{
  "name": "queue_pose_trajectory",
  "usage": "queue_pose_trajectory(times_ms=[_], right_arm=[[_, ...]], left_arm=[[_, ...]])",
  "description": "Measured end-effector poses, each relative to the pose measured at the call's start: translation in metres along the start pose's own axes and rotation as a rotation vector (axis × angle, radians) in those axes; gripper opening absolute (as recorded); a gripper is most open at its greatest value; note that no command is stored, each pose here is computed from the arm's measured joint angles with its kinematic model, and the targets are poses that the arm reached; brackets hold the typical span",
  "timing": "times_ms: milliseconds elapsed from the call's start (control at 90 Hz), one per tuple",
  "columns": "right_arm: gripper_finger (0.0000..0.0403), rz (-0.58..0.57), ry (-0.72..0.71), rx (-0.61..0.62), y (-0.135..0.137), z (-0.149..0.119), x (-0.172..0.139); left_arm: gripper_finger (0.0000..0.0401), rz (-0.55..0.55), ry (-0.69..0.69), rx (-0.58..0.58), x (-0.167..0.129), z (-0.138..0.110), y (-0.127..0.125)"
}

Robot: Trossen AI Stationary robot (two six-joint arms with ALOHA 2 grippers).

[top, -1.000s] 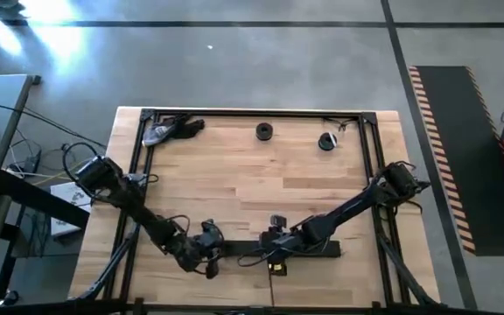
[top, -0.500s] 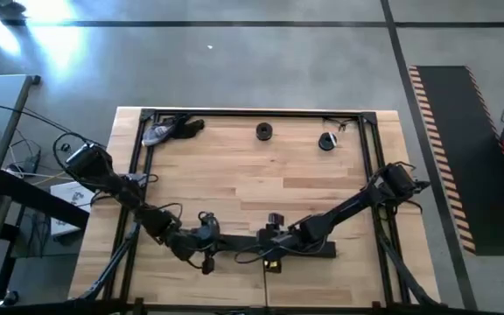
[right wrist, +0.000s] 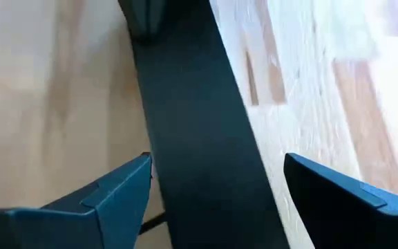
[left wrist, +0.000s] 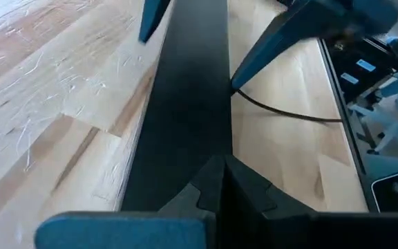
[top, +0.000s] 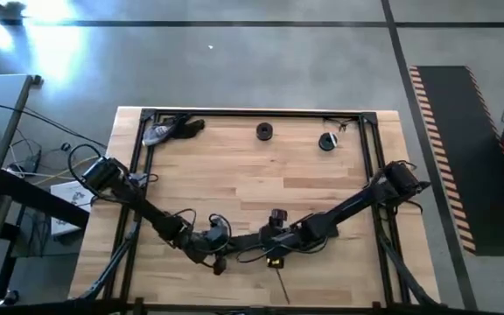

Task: Ziptie cables
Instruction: Close the black cable duct

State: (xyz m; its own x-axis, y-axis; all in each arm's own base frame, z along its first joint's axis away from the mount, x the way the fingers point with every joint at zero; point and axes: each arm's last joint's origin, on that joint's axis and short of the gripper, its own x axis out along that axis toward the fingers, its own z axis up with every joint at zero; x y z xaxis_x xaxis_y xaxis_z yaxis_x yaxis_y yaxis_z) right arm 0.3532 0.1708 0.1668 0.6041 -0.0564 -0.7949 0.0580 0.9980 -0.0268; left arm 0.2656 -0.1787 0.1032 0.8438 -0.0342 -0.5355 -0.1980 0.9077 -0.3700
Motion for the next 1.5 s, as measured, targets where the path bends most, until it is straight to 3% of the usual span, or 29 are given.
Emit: queue_pose_trajectory(times_ms=[189, 378, 578, 711, 833, 1133, 1244, 1500], right_arm=[[0.0296, 0.024, -0.038, -0.055, 0.006, 0.005, -0.038], [0.0258, -0.182, 0.027, -0.053, 0.004, -0.016, -0.09], [0.0159, -0.386, 0.097, 0.078, -0.002, -0.054, -0.15], [0.0071, -0.448, 0.037, 0.168, 0.001, -0.071, -0.175], [0.0009, -0.425, -0.058, 0.198, 0.011, -0.086, -0.171], [0.0003, -0.226, -0.079, 0.434, -0.003, -0.176, -0.093], [0.0001, -0.226, -0.104, 0.48, -0.006, -0.178, -0.095], [0.0, -0.264, -0.117, 0.4, -0.012, -0.148, -0.134]], left_arm=[[0.0, -0.006, 0.006, 0.009, -0.001, 0.0, 0.0], [0.0, -0.008, 0.007, 0.008, -0.001, 0.0, 0.0], [0.0, -0.011, 0.009, 0.01, -0.001, 0.0, 0.0], [0.0, -0.012, 0.01, 0.011, -0.002, -0.001, 0.0], [0.0, -0.012, 0.01, 0.02, -0.002, -0.001, 0.0], [0.0, -0.015, 0.01, 0.018, -0.002, -0.001, -0.001], [0.0, -0.016, 0.011, 0.003, -0.002, -0.001, -0.001], [0.0, -0.007, 0.014, 0.064, -0.013, 0.014, 0.0]])
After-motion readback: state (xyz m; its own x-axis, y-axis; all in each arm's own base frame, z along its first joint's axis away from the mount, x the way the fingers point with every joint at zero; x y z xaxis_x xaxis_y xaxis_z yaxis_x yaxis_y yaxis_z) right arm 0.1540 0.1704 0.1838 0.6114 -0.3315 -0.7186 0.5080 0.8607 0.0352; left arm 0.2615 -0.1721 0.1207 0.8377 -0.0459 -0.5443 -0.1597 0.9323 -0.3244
